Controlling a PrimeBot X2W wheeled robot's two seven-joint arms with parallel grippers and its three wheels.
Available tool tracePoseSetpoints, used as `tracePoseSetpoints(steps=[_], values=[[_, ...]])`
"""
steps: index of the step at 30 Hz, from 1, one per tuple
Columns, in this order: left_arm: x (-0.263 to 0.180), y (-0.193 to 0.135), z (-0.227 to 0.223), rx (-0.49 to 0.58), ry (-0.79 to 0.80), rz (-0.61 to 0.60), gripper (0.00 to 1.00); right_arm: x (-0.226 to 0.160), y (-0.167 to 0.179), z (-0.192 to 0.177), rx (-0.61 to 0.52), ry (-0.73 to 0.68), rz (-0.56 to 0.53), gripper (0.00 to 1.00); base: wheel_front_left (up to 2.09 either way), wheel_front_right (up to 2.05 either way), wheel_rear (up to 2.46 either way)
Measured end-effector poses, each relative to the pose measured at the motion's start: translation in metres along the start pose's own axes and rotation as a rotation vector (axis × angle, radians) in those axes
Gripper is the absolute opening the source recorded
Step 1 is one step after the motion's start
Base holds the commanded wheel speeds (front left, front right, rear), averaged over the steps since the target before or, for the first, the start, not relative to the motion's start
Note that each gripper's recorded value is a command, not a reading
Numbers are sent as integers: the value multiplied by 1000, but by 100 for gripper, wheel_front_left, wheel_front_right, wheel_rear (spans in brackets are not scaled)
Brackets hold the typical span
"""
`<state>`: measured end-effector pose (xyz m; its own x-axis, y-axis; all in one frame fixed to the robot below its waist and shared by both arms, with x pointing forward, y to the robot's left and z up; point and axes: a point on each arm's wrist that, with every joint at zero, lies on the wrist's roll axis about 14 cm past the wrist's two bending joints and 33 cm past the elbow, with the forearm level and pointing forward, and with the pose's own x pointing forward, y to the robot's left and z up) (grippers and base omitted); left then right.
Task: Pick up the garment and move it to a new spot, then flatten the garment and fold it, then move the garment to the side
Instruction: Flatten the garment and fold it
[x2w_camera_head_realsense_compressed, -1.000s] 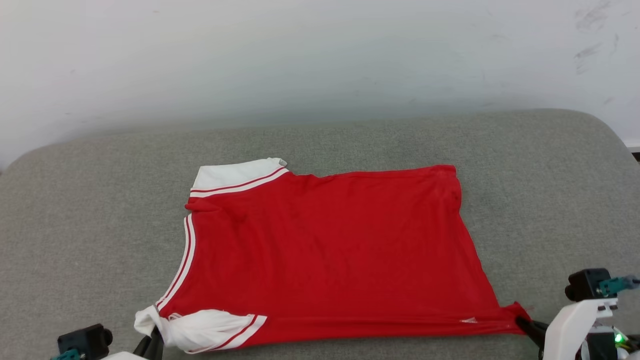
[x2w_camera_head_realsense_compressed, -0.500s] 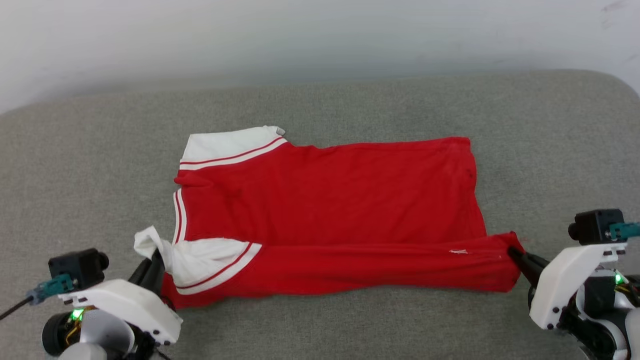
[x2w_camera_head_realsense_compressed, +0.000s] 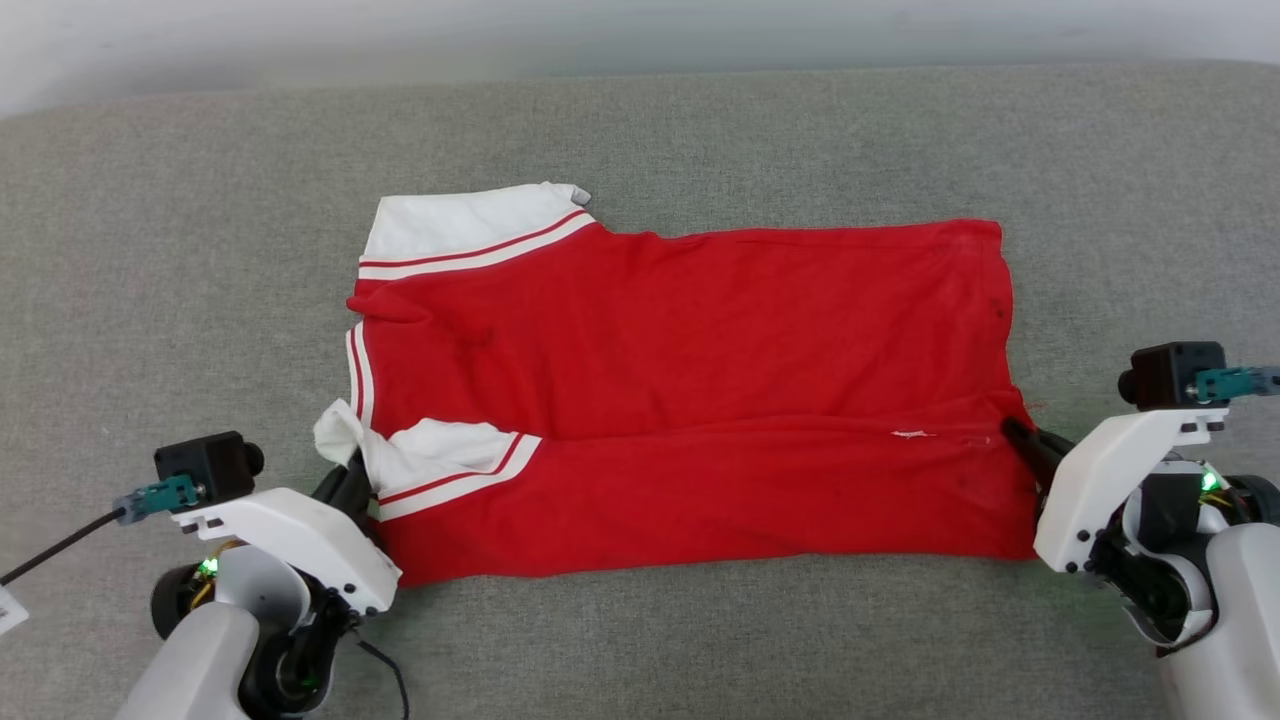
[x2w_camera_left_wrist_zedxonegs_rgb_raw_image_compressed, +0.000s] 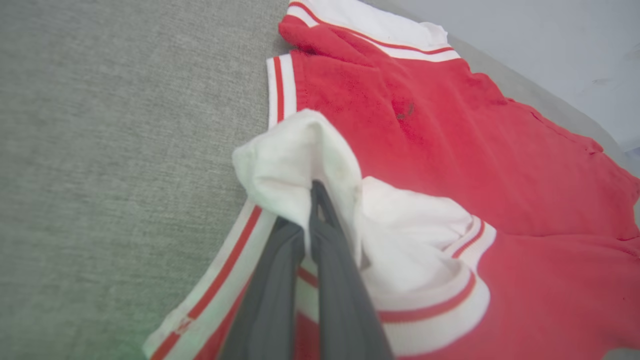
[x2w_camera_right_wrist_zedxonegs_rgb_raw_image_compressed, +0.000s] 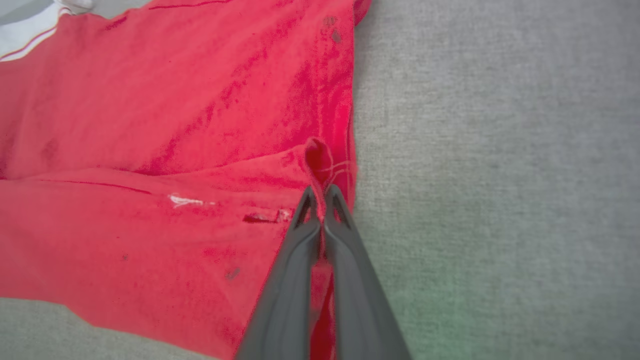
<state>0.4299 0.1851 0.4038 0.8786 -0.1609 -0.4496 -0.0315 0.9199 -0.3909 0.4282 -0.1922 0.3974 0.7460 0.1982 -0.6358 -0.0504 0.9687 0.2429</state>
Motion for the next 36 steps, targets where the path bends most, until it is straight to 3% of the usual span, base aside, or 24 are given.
tracePoseSetpoints(steps=[1, 2, 3, 4, 9, 14, 18, 23, 28, 36], values=[[2, 1, -4, -15, 11, -1, 41, 2, 0, -2, -3, 5, 0, 75, 0, 0, 0], [3, -1, -8, -32, 20, -6, 41, 5, 0, -6, -7, 19, -1, 75, 0, 0, 0], [4, -1, -11, -49, 29, -10, 66, 6, 1, -7, -11, 17, 2, 100, 0, 0, 0], [6, -2, -13, -64, 34, -14, 100, 7, 1, -8, -9, 14, 3, 100, 0, 0, 0], [5, -1, -11, -97, 12, -18, 100, 9, 7, -6, -3, -32, 27, 100, 0, 0, 0], [-6, 9, -5, -95, -12, 2, 100, -5, 11, 17, -43, -179, 47, 100, 0, 0, 0], [-18, 18, 8, -28, -37, 29, 100, -27, 11, 40, -165, -347, 38, 100, 0, 0, 0], [-30, 25, 21, 56, -17, 65, 100, -53, 14, 59, -220, -522, 31, 100, 0, 0, 0], [-39, 16, 13, 120, 161, 31, 100, -79, 19, 61, -215, -636, 22, 100, 0, 0, 0], [-51, 22, -18, 153, 441, 47, 100, -98, 14, 50, -164, -665, -17, 100, 0, 0, 0]])
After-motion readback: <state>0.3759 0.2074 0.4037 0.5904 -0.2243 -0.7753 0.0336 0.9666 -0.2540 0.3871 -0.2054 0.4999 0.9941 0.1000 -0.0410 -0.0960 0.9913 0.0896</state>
